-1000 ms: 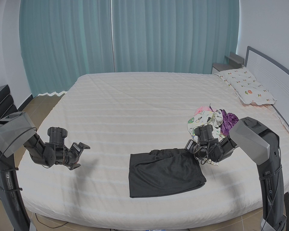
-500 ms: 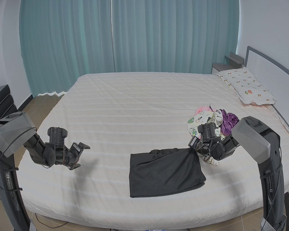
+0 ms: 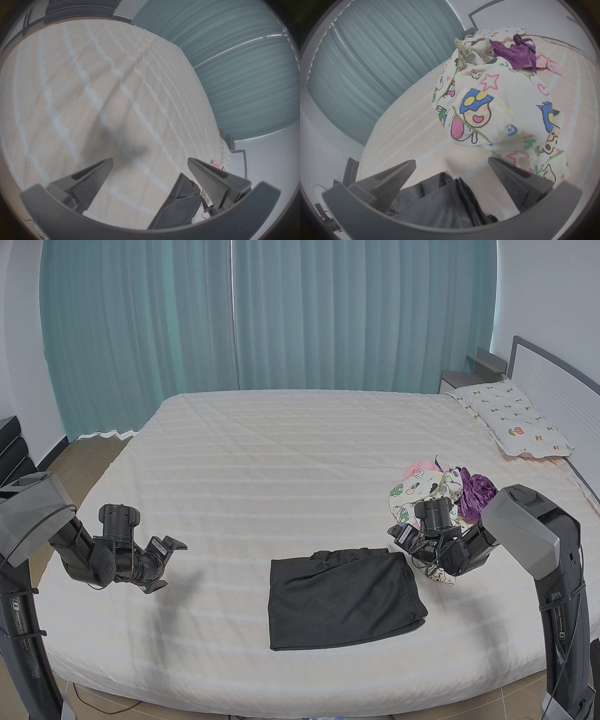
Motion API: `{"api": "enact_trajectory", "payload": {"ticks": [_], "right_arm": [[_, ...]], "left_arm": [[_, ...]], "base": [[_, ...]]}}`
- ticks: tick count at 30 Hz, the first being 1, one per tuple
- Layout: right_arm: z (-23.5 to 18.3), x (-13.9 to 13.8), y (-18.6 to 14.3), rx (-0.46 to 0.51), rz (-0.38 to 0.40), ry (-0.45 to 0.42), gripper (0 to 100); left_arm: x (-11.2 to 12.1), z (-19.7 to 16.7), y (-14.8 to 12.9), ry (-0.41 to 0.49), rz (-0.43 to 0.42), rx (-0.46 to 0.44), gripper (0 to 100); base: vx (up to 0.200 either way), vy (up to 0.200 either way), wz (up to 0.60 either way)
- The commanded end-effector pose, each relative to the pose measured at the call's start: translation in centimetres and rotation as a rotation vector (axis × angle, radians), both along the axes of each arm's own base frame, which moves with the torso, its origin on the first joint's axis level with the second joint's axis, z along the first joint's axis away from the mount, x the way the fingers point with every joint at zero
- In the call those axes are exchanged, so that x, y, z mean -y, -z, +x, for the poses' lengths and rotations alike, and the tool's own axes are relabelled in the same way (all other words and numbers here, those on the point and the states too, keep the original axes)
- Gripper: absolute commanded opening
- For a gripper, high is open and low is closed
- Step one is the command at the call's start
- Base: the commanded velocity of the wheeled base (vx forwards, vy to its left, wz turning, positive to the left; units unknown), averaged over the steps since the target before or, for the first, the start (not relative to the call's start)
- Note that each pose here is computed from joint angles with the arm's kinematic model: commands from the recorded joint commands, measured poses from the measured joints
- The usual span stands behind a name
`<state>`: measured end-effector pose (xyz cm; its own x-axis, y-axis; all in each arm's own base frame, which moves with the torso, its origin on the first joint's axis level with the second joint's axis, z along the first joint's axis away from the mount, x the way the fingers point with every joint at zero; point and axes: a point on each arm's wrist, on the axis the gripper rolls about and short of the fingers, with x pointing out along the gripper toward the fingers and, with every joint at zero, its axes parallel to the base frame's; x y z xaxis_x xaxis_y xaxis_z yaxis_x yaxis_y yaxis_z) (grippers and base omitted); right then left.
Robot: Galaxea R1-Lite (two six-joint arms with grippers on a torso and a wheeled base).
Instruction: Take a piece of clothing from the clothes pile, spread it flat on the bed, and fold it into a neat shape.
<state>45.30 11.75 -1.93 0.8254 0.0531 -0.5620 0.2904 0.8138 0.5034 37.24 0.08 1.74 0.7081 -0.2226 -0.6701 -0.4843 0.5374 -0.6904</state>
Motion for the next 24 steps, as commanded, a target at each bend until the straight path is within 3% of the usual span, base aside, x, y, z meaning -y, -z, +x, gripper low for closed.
{"api": "enact_trajectory", "payload": {"ticks": [1, 2, 4, 8, 22, 23, 24], "right_arm": [[-3.2, 0.2, -3.4, -0.023, 0.032, -0.105, 100], [-3.2, 0.2, -3.4, -0.023, 0.032, -0.105, 100], [-6.5, 0.6, -3.2, -0.1, -0.017, -0.24, 100], [-9.8, 1.3, -1.7, -0.197, -0.088, -0.332, 100], [-12.4, 1.0, 1.0, -0.217, -0.092, -0.365, 100], [-12.5, 1.0, 1.0, -0.226, -0.097, -0.369, 0], [-12.6, 1.0, 1.0, -0.228, -0.099, -0.371, 0]], "left_arm": [[0.0, 0.0, 0.0, -0.001, 0.0, 0.0, 100], [0.0, 0.0, 0.0, -0.001, 0.0, 0.0, 100], [0.0, 0.0, 0.0, -0.001, 0.0, 0.0, 100], [0.0, 0.0, 0.0, 0.0, 0.001, 0.0, 100], [0.0, 0.0, 0.0, 0.0, -0.001, 0.0, 100], [0.0, 0.0, 0.0, 0.0, -0.001, 0.0, 100], [0.0, 0.0, 0.0, -0.001, 0.0, 0.0, 100]], "base": [[0.0, 0.0, 0.0], [0.0, 0.0, 0.0], [0.0, 0.0, 0.0], [0.0, 0.0, 0.0], [0.0, 0.0, 0.0], [0.0, 0.0, 0.0], [0.0, 0.0, 0.0]]}}
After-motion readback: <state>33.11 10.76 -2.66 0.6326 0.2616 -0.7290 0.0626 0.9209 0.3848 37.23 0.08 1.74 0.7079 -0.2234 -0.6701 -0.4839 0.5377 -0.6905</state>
